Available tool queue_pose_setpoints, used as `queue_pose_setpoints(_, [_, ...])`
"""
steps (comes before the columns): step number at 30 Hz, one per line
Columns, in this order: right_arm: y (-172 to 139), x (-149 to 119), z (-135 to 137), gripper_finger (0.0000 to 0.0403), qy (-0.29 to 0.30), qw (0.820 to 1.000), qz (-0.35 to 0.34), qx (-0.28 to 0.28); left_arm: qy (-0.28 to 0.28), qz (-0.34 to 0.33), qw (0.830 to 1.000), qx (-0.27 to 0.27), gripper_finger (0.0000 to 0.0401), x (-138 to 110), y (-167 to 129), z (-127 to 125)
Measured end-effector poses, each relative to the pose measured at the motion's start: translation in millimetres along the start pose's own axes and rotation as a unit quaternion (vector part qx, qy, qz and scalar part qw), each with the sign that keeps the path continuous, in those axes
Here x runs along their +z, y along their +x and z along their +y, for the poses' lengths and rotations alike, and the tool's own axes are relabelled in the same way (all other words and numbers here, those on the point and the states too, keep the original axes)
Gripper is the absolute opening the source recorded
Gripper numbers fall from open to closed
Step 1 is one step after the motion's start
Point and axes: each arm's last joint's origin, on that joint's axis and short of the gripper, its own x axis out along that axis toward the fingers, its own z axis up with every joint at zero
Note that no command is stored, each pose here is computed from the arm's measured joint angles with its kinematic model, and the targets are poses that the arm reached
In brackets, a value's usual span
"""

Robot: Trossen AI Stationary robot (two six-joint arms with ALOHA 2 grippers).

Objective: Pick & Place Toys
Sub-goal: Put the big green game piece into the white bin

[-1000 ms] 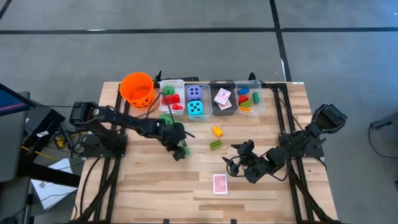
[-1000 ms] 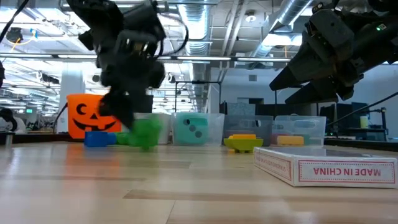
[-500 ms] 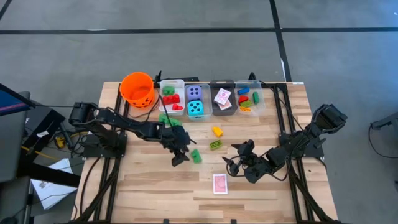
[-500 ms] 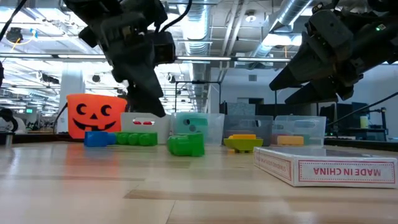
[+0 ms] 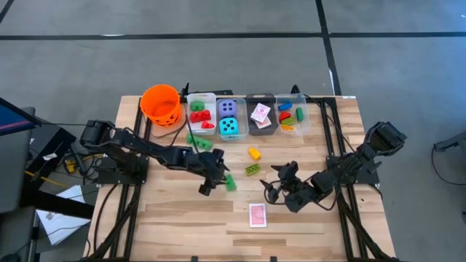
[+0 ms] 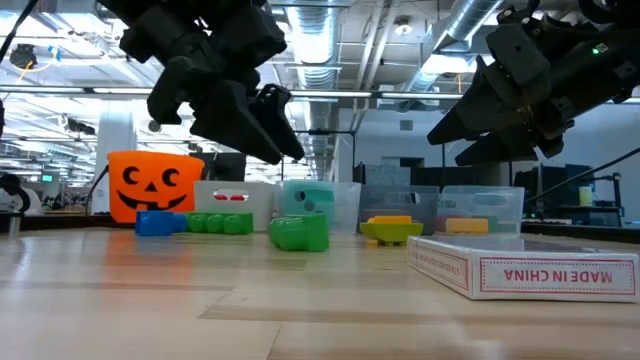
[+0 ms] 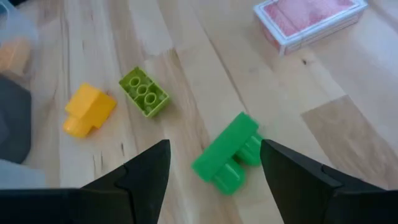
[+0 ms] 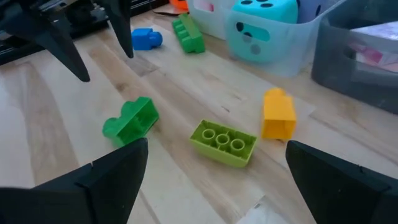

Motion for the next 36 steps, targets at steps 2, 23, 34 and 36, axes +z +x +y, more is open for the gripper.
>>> queue_pose_setpoints(2, [1.4,0.9,-0.8,0.0374,0.000,1.000,-0.002,-0.005,0.000,0.008,1.000,-0.002,0.0240,3.3,-1.2,2.2])
queue_pose_setpoints(23, [16.9,9.8,-9.4,0.0374,-0.020,0.999,-0.007,-0.037,0.131,0.189,0.969,-0.086,0.0240,17.3,54.1,5.5])
queue_pose_setpoints(34, [13.8,7.9,-7.4,0.0374,-0.020,0.999,-0.004,-0.028,0.184,0.164,0.964,-0.096,0.0240,21.7,60.6,-5.3])
queue_pose_setpoints(36, [13.8,7.9,-7.4,0.0374,-0.020,0.999,-0.004,-0.028,0.184,0.164,0.964,-0.096,0.0240,21.8,60.7,-5.3])
